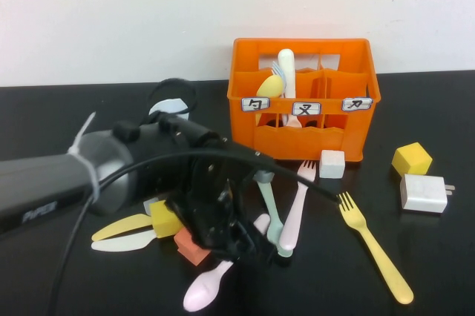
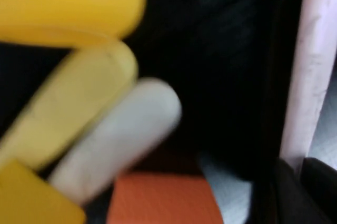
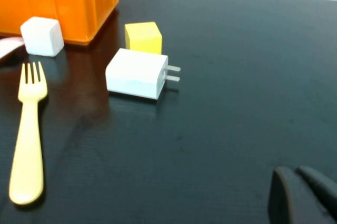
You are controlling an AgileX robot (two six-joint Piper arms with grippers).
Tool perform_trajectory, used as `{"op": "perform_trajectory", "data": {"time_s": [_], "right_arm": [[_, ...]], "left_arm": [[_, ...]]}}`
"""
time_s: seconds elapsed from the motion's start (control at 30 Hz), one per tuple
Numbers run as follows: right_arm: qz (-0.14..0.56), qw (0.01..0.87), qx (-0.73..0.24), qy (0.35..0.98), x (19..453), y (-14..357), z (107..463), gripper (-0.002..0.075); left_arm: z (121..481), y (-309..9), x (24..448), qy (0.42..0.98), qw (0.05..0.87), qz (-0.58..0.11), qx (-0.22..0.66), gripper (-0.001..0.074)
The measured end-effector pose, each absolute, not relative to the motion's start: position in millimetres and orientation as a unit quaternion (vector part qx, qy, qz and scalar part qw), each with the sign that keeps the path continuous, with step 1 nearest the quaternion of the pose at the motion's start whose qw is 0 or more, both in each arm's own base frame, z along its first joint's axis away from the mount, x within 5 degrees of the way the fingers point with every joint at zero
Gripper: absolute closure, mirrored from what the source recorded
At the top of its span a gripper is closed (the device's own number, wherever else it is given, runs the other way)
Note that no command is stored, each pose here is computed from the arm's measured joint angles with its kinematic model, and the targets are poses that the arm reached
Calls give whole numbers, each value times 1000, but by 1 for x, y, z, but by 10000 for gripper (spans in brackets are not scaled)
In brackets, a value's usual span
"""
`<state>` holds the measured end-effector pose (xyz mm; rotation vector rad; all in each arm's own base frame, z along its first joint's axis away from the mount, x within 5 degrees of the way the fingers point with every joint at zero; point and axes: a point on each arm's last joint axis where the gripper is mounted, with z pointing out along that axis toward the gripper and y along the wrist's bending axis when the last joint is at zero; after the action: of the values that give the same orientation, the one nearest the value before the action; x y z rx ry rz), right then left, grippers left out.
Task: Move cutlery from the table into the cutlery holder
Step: Pick up the spoon
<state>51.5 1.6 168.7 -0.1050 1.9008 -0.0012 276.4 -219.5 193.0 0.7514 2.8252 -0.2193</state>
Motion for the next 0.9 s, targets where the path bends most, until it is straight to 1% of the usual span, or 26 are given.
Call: {"op": "perform_trajectory", "data": {"time_s": [0.23, 0.33, 0.4, 0.43, 0.5, 0.67, 0.77, 0.9], "right_arm": [[-1, 580, -45, 813, 51, 2, 169, 729], [-1, 580, -45, 813, 51, 2, 169, 729], [-1, 580, -45, 813, 51, 2, 169, 729], [-1, 580, -45, 813, 51, 2, 169, 729], [-1, 580, -45, 813, 51, 2, 169, 729], [-1, 580, -45, 813, 51, 2, 169, 729], [-1, 580, -45, 813, 51, 2, 169, 729], [-1, 580, -45, 813, 51, 2, 169, 729]], "left_arm": [[198, -200, 252, 953, 130, -76, 262, 728], [196, -197, 248, 948, 129, -72, 281, 729], [196, -197, 247, 944, 129, -73, 294, 715], [196, -197, 247, 943, 129, -72, 299, 697], [196, -199, 247, 940, 131, -73, 305, 633], [196, -204, 245, 935, 141, -77, 316, 409], [196, -208, 243, 932, 145, -80, 322, 354], [191, -209, 244, 932, 141, -73, 327, 339]]}}
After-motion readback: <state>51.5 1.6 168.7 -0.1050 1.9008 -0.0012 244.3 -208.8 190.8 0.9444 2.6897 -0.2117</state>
